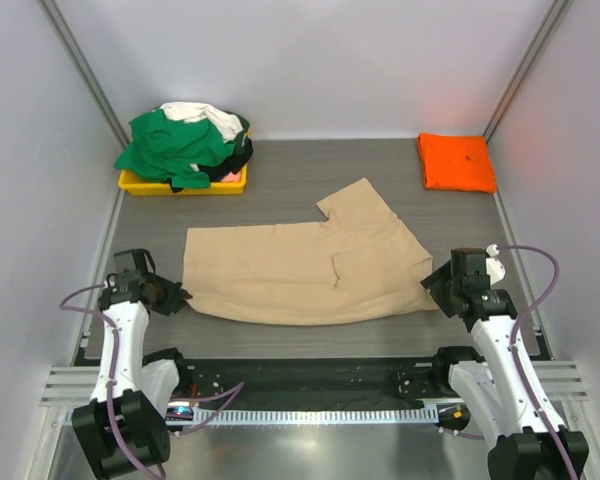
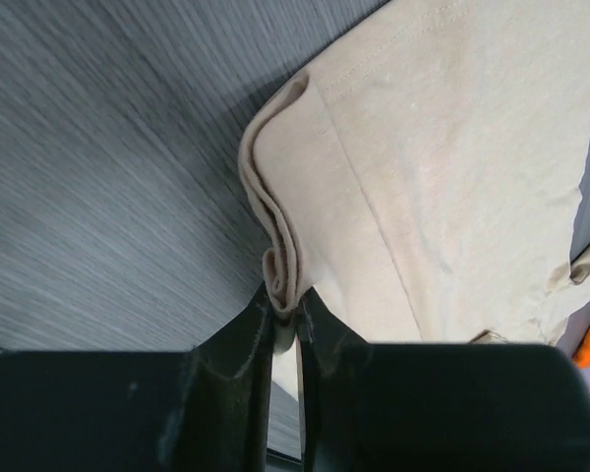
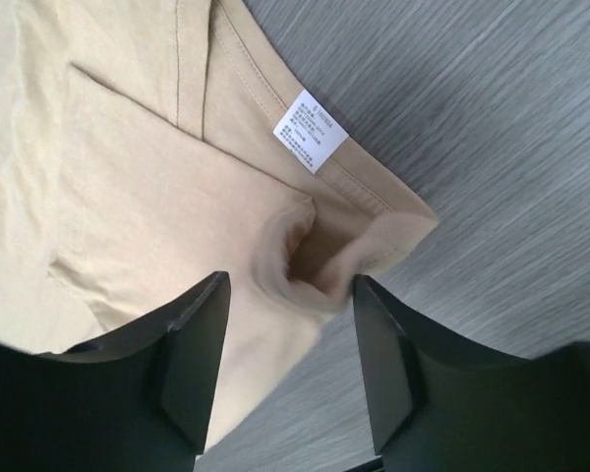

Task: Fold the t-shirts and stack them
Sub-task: Fold the tshirt

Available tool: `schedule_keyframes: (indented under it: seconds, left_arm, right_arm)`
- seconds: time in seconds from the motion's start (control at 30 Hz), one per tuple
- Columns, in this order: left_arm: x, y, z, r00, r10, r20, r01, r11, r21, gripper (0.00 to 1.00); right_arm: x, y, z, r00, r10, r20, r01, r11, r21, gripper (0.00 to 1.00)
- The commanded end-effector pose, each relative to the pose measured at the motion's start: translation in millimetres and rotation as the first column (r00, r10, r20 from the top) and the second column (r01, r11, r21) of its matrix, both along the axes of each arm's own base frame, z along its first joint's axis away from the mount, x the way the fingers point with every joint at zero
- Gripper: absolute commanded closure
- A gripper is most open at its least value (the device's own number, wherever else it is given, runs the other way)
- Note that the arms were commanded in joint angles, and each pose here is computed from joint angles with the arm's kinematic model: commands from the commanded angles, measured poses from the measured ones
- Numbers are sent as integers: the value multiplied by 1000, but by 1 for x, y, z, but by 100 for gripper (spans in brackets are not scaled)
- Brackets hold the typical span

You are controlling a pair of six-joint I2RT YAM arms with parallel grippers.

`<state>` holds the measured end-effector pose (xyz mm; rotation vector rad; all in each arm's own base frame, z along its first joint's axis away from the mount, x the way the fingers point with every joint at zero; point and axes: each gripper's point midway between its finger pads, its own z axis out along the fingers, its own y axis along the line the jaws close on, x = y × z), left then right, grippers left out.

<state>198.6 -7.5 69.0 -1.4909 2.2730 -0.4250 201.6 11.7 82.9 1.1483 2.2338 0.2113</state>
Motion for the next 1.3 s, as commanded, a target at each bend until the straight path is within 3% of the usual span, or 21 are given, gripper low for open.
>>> schedule_keyframes:
  seconds: [0.0, 0.07, 0.1, 0.13, 0.23, 0.3, 0.43, 0.47, 0.53, 0.7, 0.77, 0.8, 0.87, 0.93, 0.97, 1.0, 1.07, 1.13, 1.27]
  left_arm:
    - [-1, 8, 18, 998, 53, 23, -54, 998, 29, 86]
    - [-12, 8, 22, 993, 114, 5, -114, 993, 20, 63]
    - [-13, 8, 32, 990, 131, 59, -132, 991, 22, 54]
    - [-14, 7, 40, 986, 147, 82, -149, 989, 20, 39]
    - [-14, 18, 82, 961, 177, 214, -197, 977, 76, 21]
    - [-17, 30, 102, 952, 169, 257, -214, 964, 160, 16]
    - [-18, 47, 151, 942, 66, 329, -178, 930, 321, 12]
    - [-14, 47, 160, 934, 25, 355, -157, 924, 348, 11]
    - [-3, 44, 168, 920, -100, 378, -67, 912, 405, 11]
    - [16, 34, 139, 920, -317, 228, 196, 880, 434, 14]
    - [20, 27, 127, 912, -354, 206, 250, 880, 405, 15]
    - [26, 24, 119, 906, -367, 212, 268, 883, 386, 18]
    - [29, 19, 121, 893, -384, 235, 281, 884, 374, 19]
    - [31, 23, 120, 898, -368, 241, 258, 884, 389, 19]
    - [31, 24, 120, 900, -363, 243, 252, 886, 390, 19]
    - [31, 22, 119, 898, -366, 244, 258, 888, 382, 19]
    - [32, 22, 117, 899, -368, 237, 264, 888, 376, 20]
    - [31, 22, 116, 902, -366, 228, 266, 889, 374, 22]
    - [32, 21, 113, 902, -369, 223, 273, 890, 366, 23]
  right_arm:
    - [-9, 4, 1, 1000, -27, 7, 27, 999, 43, 39]
    - [-16, 4, 1, 999, -35, -8, 35, 998, 50, 25]
    - [-18, 3, 6, 999, -43, 9, 42, 998, 50, 22]
    - [-18, 5, 9, 999, -38, 18, 37, 998, 58, 21]
    - [-19, 0, 34, 997, -48, 66, 46, 998, 34, 18]
    - [-18, -5, 64, 991, -52, 123, 51, 999, 11, 18]
    - [2, -6, 123, 958, 11, 288, 0, 999, -38, 18]
    - [20, 5, 145, 926, 68, 371, -63, 998, -25, 19]
    - [43, 18, 157, 892, 181, 413, -173, 983, -57, 19]
    - [135, 37, 134, 905, 373, 205, -361, 928, -97, 20]
    - [171, 37, 153, 877, 435, 205, -403, 897, -179, 19]
    - [194, 34, 124, 897, 429, 108, -403, 893, -199, 19]
    - [233, 35, 137, 875, 470, 115, -429, 863, -266, 19]
    - [269, 41, 99, 867, 497, 27, -472, 838, -275, 19]
    - [293, 47, 116, 851, 521, 63, -479, 821, -311, 19]
    - [310, 51, 81, 848, 529, 3, -505, 811, -295, 19]
    - [343, 56, 92, 848, 529, 26, -485, 795, -365, 20]
    - [366, 63, 54, 841, 540, -32, -512, 774, -372, 20]
    - [409, 89, 34, 823, 567, -22, -526, 748, -403, 19]
